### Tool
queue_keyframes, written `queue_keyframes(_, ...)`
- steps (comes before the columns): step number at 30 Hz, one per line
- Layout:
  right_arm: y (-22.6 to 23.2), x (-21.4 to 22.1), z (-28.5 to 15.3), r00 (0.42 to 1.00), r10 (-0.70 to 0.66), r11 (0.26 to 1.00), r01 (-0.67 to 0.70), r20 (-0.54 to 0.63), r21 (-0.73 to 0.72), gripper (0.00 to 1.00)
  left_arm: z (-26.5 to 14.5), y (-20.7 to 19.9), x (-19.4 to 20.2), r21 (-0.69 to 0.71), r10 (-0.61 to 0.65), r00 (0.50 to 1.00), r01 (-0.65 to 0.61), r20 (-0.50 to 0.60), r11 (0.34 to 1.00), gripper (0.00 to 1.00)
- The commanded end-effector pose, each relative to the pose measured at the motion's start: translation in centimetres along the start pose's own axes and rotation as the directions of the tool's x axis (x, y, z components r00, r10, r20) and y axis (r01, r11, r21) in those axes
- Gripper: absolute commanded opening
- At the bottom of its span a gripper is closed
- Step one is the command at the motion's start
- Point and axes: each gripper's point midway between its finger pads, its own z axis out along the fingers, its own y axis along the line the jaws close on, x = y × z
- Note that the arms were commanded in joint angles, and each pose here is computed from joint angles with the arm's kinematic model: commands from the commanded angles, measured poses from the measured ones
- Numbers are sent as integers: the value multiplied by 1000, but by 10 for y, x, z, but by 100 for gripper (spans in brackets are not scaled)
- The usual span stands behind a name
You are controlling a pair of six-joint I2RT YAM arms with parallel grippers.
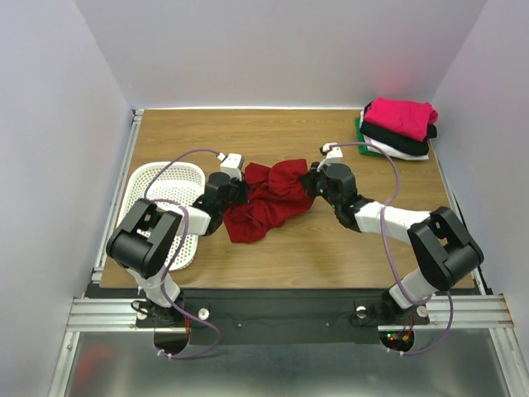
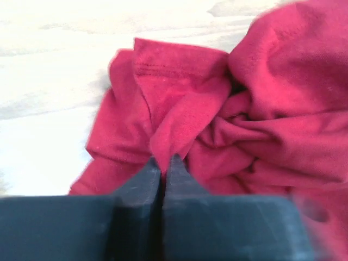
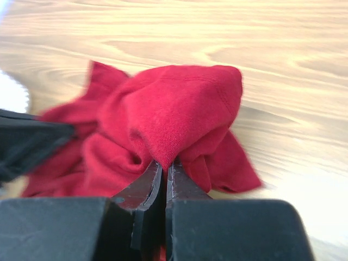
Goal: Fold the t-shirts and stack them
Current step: Flatten the tshirt out
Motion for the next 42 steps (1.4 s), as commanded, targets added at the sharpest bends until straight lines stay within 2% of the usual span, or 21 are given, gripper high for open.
queue_keyframes(1,-22,-43,-12,992,-71,985,52,108,167,0,-4,-17,-79,20,19,979,-23,201,1000,0)
queue_keyframes(3,-33,-59,-21,986,-94,967,58,137,248,0,-10,-22,-104,20,28,968,-34,250,999,0)
queue_keyframes(5,-37,-81,-32,975,-125,954,69,181,291,0,-23,-15,-134,-45,52,948,-40,315,998,0)
queue_keyframes(8,-45,-130,-71,943,-161,922,38,292,385,0,-50,-9,-181,-114,80,905,-35,418,993,0)
queue_keyframes(11,-47,-159,-104,912,-168,910,-3,374,416,0,-81,-4,-221,-161,99,857,-19,506,987,0)
queue_keyframes(14,-47,-170,-122,897,-172,908,-16,406,420,1,-109,-5,-247,-172,108,813,-11,571,985,0)
queue_keyframes(18,-57,-171,-144,886,-160,890,-62,436,452,1,-128,15,-249,-251,107,802,54,587,966,0)
queue_keyframes(22,-80,-144,-155,900,-137,845,-111,413,523,4,-129,47,-218,-339,82,831,133,550,931,0)
queue_keyframes(24,-93,-120,-156,914,-119,823,-127,388,553,19,-125,54,-205,-352,73,846,139,527,925,0)
queue_keyframes(25,-100,-115,-159,913,-117,802,-145,391,579,49,-121,57,-197,-354,72,858,133,509,926,0)
queue_keyframes(28,-112,-105,-161,914,-113,758,-174,389,629,88,-104,56,-183,-344,73,888,99,454,934,0)
queue_keyframes(31,-102,-111,-141,927,-133,786,-117,351,607,97,-80,48,-171,-298,65,916,61,395,953,0)
queue_keyframes(33,-88,-121,-123,924,-137,822,-94,356,561,98,-71,46,-167,-284,64,925,49,376,958,0)
queue_keyframes(34,-83,-109,-102,943,-143,843,-43,300,536,99,-68,44,-167,-276,62,926,47,371,960,0)
queue_keyframes(37,-74,-101,-61,962,-151,875,23,228,483,99,-57,46,-157,-278,70,939,28,336,960,0)
queue_keyframes(42,-90,-86,-4,984,-103,900,30,145,434,98,-48,49,-145,-287,89,952,-1,294,958,0)
